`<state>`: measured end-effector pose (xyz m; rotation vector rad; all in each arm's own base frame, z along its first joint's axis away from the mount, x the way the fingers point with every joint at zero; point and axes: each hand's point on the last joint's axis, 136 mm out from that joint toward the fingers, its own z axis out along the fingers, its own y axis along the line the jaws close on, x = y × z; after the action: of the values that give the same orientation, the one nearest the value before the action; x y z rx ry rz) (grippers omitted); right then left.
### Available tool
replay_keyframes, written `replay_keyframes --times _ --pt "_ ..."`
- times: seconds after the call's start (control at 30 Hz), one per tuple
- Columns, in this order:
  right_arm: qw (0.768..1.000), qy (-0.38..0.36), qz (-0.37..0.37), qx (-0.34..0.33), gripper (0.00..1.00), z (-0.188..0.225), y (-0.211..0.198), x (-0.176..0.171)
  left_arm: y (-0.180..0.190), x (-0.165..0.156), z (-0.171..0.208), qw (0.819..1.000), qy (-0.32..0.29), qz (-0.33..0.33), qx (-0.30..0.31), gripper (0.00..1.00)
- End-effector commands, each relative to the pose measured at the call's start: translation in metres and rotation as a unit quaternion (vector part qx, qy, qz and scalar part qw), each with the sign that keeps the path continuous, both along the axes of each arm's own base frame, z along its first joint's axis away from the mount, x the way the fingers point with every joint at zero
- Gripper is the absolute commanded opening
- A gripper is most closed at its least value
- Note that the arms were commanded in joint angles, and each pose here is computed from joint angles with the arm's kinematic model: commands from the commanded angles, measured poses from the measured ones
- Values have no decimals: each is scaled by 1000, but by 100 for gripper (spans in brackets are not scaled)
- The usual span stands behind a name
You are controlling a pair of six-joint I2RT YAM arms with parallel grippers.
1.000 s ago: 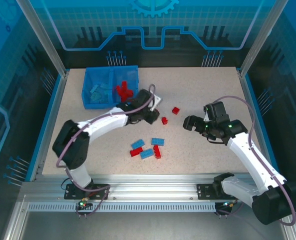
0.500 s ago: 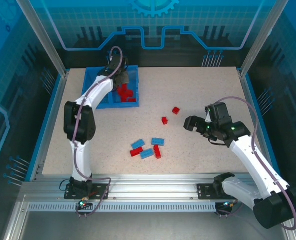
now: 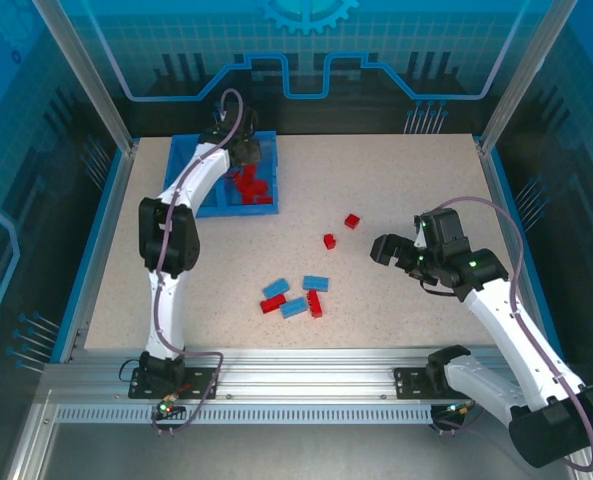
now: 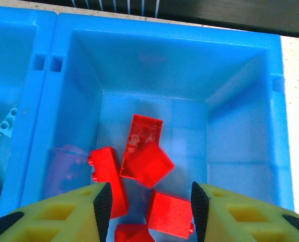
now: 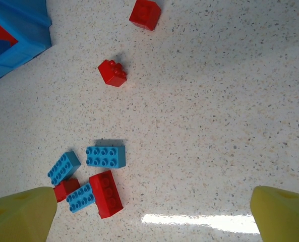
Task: Sort the legos into containers by color
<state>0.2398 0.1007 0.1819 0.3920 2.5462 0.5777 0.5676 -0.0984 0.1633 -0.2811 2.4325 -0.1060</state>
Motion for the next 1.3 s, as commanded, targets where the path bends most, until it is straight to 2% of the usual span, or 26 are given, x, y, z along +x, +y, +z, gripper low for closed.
replay_keyframes --times 0.0,0.1,0.2,0.37,0.43,0.47,0.53,0.6,0.7,1.07,1.27 --pt "1000 5 -14 6 100 0 -2 3 -20 -37 76 995 -61 -21 -81 48" --pt "1000 8 -11 10 100 -2 1 7 -41 -84 102 988 -85 -60 -112 49" --pt "1000 13 -6 10 100 -5 4 11 -76 -138 112 982 -93 -122 -113 50" --pt "1000 24 5 0 100 -8 4 12 -148 -231 75 954 -54 -289 -53 56" --pt "1000 28 8 -3 100 -9 3 10 -155 -254 54 956 -25 -292 -16 61" --pt "1000 30 9 -5 100 -9 3 9 -151 -260 45 963 -6 -271 -14 63" --pt "999 30 8 -8 100 -8 1 7 -151 -270 25 975 39 -214 -48 71" --pt "1000 29 4 -7 100 -8 -1 5 -161 -279 7 978 60 -188 -70 81" --pt "1000 27 -2 -3 100 -9 -3 3 -175 -285 -18 983 68 -166 -41 94" --pt "1000 27 -5 -4 100 -9 -11 -4 -198 -286 -98 986 122 -103 49 97" --pt "1000 23 -10 1 100 -8 -13 -6 -212 -289 -124 983 144 -104 44 96"
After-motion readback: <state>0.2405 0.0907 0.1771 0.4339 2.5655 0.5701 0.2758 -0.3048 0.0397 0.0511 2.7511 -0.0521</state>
